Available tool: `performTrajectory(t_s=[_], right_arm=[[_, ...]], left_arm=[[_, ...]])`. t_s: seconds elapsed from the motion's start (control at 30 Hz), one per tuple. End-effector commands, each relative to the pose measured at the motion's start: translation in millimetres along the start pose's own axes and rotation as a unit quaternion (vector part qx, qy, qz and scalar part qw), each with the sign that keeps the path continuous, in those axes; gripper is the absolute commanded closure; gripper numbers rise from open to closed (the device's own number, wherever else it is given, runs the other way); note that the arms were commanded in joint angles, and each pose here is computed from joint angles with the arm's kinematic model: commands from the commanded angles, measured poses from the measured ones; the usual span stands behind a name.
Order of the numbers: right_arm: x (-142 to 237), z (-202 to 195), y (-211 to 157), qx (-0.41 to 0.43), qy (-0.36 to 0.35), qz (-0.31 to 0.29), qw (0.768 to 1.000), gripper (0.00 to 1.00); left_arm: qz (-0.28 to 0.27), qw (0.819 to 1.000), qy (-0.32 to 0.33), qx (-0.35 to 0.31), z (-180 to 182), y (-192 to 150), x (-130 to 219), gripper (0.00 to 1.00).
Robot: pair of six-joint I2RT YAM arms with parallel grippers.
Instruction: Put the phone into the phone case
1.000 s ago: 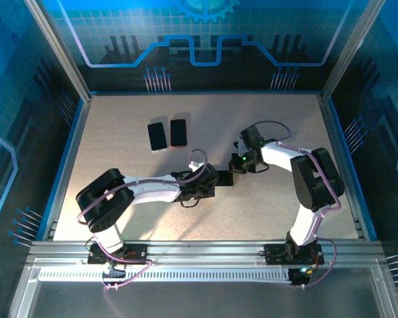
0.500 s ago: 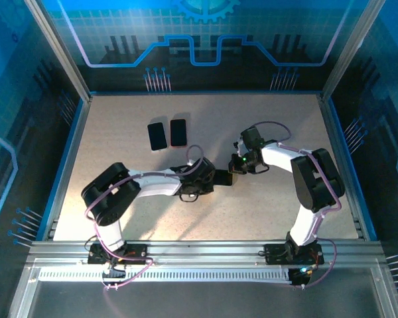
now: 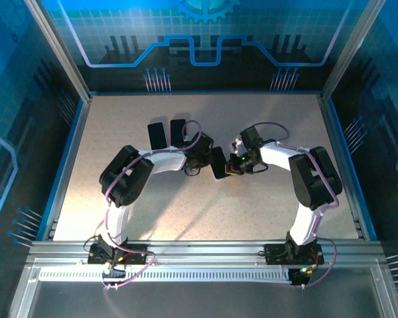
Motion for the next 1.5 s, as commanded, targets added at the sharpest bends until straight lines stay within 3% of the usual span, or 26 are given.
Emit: performTrajectory(t_s=[0.0,0.3,0.63,0.93,1.3,1.47], right_arm=[[-11.4,-0.4,11.3,-0.015,0.016,-0.015,1.0,1.0],[-13.0,-5.3,29.5,-0.018,-0.004,-0.04,0.999,1.0],[-23.4,-13.3,41.2,-0.081,-0.004,-0.084,0.993,1.0],[-35.7,-8.5,64.0,-0.111,0.001,-0.116,0.987,1.0],[-63.8,14.5,105.3,-0.093,0.008,-0.127,0.987,1.0],[-51.7,31.7,116.3,-0.063,0.044,-0.145,0.987,1.0]], left_arm=[[-0.018,1.0,0.011,-0.011,-4.1,11.3,-5.6,1.0],[-0.05,0.999,-0.002,-0.011,-6.8,29.3,17.3,1.0],[-0.088,0.996,-0.028,-0.012,-9.5,46.7,75.9,1.0],[-0.099,0.995,-0.021,0.006,24.7,40.1,114.2,1.0],[-0.084,0.996,0.0,0.021,59.5,23.7,125.3,1.0],[-0.089,0.996,0.01,0.017,71.7,20.8,133.5,1.0]])
Point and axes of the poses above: each hand's point on the last joint's axis, 136 mm out from that joint toward the fingers, its own x axis back along the fingers, its own z axis along the line the jaws close on, y = z × x, the point moved 5 cm from there along x, back along the fingers, and after that the axes turned 13 degrees about x, right-handed, at the moved point
